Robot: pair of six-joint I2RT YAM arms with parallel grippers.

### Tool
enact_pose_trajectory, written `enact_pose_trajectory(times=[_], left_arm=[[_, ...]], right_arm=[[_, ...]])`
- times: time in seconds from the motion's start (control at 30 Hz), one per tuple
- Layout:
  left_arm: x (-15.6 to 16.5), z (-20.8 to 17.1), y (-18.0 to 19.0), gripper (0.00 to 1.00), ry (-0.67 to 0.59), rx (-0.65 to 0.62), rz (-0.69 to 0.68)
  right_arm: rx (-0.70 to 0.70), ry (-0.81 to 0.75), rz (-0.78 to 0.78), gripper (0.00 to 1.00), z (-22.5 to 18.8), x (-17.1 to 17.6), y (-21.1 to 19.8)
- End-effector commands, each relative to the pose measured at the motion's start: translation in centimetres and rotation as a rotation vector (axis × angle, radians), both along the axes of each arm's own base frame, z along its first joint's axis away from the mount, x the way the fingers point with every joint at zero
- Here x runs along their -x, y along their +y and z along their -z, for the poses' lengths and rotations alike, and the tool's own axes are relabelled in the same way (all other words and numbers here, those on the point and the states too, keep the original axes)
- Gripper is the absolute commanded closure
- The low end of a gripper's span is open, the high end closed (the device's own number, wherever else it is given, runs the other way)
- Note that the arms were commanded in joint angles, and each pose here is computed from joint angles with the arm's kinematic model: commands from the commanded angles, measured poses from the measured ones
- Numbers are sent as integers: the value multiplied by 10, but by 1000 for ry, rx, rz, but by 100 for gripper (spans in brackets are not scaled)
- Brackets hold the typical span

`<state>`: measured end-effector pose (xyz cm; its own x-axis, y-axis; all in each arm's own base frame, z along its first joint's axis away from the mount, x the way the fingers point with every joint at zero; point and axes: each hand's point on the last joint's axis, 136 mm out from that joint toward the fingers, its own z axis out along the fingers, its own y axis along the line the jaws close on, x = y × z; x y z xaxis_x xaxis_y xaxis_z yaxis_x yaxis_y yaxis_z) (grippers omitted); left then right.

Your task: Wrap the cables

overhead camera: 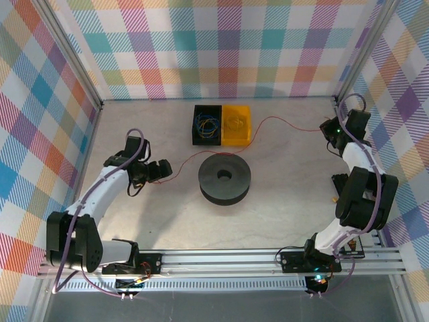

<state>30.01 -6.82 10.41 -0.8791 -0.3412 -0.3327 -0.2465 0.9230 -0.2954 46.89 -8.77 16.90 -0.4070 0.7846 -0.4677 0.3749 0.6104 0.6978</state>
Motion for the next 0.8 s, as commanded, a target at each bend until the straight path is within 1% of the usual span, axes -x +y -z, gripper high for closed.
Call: enact_pose_trajectory(times=[0.0,0.27,0.37,0.47,0.63,0.77], left_arm=[[-2,14,2,12,23,-9,-27],[-3,32,4,25,69,-31,-19],[-6,33,6,37,69,-46,-17],[-8,36,8,44,78,-61,-12],[-8,42,15,51,91,-74,-13],[-9,41,20,61,90,-84,-16]], right_arm=[[4,-54,-15,100,-15,-11,-1],[-12,-50,-19,100,-10,-15,-1],[-17,-45,-20,100,-7,-16,-1],[-17,-39,-22,100,-5,-15,-1],[-20,-39,-29,100,-5,-15,1],[-20,-43,-33,100,-7,-15,1]])
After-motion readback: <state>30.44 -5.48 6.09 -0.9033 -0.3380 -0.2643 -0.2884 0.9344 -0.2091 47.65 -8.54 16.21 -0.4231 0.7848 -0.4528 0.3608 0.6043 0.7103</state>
